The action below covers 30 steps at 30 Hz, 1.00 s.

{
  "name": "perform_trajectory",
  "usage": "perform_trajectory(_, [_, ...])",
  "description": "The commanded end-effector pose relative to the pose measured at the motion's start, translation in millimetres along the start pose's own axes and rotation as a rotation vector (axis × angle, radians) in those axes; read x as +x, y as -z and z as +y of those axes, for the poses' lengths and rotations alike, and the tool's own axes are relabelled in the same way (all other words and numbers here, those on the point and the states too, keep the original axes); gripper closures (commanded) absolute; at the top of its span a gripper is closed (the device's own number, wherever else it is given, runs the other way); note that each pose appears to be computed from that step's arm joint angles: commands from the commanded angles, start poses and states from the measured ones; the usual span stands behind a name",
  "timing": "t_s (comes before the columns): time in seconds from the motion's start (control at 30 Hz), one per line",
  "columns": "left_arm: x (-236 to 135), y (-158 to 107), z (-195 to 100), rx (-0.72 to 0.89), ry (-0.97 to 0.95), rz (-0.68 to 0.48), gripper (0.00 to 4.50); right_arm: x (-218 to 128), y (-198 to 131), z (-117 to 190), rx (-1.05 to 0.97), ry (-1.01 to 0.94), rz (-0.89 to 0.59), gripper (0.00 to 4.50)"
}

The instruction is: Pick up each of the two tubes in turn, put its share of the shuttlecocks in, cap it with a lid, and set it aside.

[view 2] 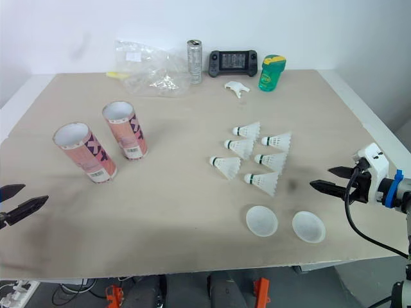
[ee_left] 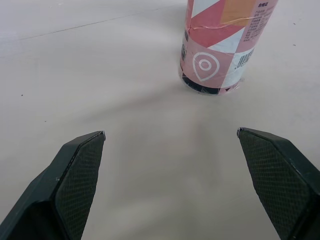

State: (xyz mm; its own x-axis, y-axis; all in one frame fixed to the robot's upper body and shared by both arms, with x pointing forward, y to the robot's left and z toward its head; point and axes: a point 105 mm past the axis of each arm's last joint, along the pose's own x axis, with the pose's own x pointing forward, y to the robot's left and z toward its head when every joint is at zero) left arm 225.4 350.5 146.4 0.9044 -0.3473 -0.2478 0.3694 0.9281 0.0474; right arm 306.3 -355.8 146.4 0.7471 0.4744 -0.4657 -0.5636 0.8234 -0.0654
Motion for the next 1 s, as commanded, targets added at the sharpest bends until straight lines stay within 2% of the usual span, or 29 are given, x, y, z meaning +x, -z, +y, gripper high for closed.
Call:
perform_trajectory(0.03, [-2.4, -7.9, 2.3, 0.013, -0.01, -0.025, 0.08, -4.9, -15.0, -0.4, -0.037, 0.007, -0.051, 0.03])
perform_trajectory(0.77, [-3.6, -2.1, -2.0, 0.009, -0.019, -0.017, 0.08, -1.4, -16.9, 0.8, -0.051, -0.005, -0.051, 0.03])
perform_trajectory(0.83, [-3.0, -4.7, -1.9, 0.012, -0.021, -0.042, 0.08, -2.3, -20.3, 0.1, -0.046, -0.001, -0.073, 0.03])
perform_trajectory(0.93, [-5.5, -12.3, 1.7, -0.073, -0.007, -0.133, 0.08, -5.5, -33.7, -0.6, -0.037, -0.001, -0.132, 0.03])
perform_trajectory(1.0, [-6.3, -6.6, 8.3, -0.085, -0.05, -0.127, 0.08, -6.9, -45.0, 1.3, -0.041, -0.012, -0.169, 0.03])
